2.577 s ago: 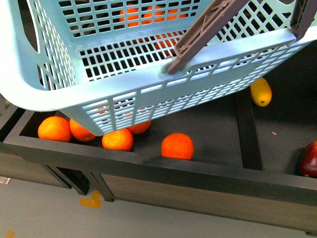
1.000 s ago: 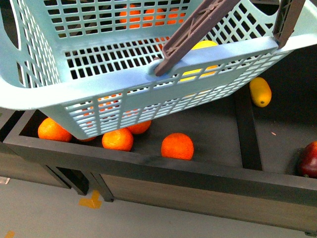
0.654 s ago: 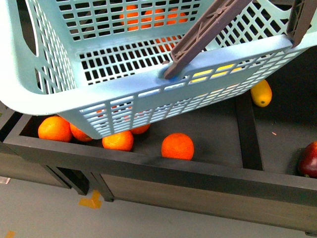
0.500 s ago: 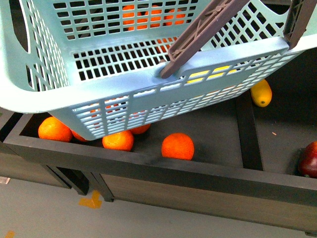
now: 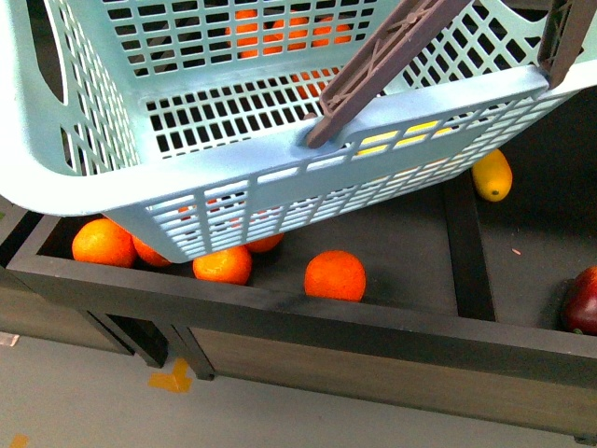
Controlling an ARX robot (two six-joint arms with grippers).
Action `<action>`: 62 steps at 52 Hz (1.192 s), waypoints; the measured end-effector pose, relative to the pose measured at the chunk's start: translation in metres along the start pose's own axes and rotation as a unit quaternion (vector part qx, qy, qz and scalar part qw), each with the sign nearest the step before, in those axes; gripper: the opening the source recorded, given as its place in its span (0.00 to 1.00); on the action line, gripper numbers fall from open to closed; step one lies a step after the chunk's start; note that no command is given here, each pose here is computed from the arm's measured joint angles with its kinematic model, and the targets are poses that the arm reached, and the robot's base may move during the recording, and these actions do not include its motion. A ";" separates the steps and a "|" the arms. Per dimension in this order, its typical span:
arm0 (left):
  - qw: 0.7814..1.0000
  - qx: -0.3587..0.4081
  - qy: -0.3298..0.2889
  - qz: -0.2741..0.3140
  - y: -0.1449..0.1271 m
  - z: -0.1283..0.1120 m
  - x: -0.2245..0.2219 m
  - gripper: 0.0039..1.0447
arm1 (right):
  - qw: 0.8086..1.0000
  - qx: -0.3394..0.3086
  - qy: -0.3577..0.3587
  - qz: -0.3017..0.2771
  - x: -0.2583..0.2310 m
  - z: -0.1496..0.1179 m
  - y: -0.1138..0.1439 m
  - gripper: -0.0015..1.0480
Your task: Pick mango and avocado into basket
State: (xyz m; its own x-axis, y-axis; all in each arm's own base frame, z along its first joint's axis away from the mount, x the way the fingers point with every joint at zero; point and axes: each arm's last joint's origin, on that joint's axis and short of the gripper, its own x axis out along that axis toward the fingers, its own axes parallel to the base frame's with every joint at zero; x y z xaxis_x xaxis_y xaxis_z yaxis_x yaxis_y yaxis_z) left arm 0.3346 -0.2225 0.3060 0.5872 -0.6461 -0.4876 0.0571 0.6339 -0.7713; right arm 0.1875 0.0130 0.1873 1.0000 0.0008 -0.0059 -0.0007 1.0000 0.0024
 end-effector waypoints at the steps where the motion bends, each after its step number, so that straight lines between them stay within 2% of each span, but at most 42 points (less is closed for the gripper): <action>1: 1.000 0.000 0.000 0.000 0.000 0.000 0.000 0.04 | 1.000 0.000 0.000 -0.001 0.000 0.000 0.000 0.22; 9: 1.000 0.001 -0.001 0.001 0.000 0.000 0.000 0.04 | 1.000 0.000 0.000 -0.001 0.000 0.000 0.000 0.54; 17: 1.000 0.001 -0.001 0.001 0.000 0.000 0.000 0.04 | 1.000 0.000 0.000 -0.001 0.000 0.000 0.000 0.80; 22: 1.000 0.001 -0.001 0.001 0.000 0.000 0.000 0.04 | 1.000 0.000 0.000 -0.002 0.000 0.000 -0.001 0.93; 32: 1.000 -0.001 0.014 -0.009 -0.003 -0.005 0.001 0.04 | 1.000 0.000 -0.001 -0.003 0.000 0.000 -0.001 0.92; 62: 1.000 0.003 -0.002 0.002 0.000 0.000 0.000 0.04 | 1.000 0.000 0.000 -0.001 -0.001 0.000 -0.001 0.92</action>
State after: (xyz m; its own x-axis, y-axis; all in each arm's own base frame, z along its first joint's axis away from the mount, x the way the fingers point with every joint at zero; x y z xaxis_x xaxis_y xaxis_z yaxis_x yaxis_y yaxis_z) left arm 0.3347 -0.2224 0.3058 0.5913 -0.6413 -0.4890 0.0587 0.6389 -0.7670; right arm 0.1865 0.0120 0.1868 1.0000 -0.0011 -0.0067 0.0012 1.0000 0.0023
